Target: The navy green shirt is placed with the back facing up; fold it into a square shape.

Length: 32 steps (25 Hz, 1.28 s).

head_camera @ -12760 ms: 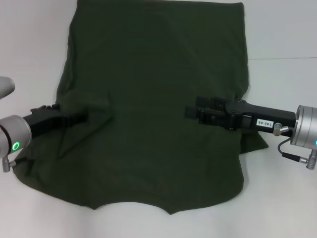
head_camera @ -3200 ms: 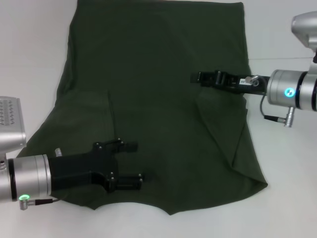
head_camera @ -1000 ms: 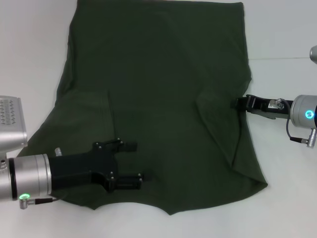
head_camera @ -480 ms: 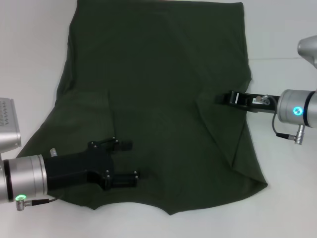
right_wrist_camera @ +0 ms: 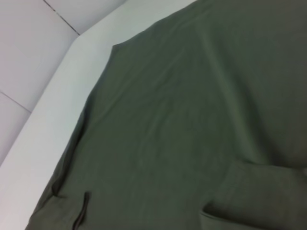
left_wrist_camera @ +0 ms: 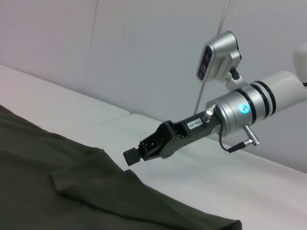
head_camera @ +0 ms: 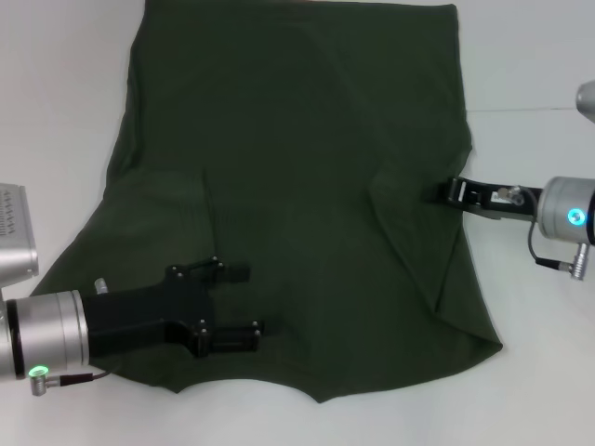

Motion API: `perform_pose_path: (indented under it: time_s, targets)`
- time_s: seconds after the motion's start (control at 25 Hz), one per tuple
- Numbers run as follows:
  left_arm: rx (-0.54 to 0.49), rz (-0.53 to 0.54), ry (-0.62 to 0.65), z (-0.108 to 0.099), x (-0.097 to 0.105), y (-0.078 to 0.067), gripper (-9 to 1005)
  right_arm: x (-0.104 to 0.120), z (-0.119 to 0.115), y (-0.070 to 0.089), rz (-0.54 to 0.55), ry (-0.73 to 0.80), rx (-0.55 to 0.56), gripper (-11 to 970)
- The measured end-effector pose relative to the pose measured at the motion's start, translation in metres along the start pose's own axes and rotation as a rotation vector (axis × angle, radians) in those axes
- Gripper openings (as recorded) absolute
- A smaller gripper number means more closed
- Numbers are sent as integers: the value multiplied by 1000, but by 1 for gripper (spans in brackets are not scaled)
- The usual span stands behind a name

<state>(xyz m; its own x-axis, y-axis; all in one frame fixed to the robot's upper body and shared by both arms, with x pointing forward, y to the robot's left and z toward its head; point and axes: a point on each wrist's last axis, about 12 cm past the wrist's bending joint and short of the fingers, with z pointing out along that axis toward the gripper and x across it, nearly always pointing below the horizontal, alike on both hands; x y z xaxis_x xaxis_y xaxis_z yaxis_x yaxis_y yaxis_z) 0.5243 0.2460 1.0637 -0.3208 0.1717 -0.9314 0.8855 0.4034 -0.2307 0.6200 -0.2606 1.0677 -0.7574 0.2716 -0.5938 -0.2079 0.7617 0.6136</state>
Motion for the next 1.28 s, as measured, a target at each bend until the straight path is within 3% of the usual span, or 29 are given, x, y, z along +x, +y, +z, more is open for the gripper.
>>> perform_pose_path:
  time_s: [0.44,0.88,1.08,1.28]
  targets:
    - [6,1,2,1,0,0,917,0,-18,-27,66,-1,96,67]
    - [11,4,2,3,-1,-1,916,-3,-18,-25,59,7,90,154]
    - [8,1,1,2,0,-1,916,-3,-17,-27,61,-5,107,387]
    - [8,1,1,2,0,-1,916,1,-14,-30,75,-17,141,407]
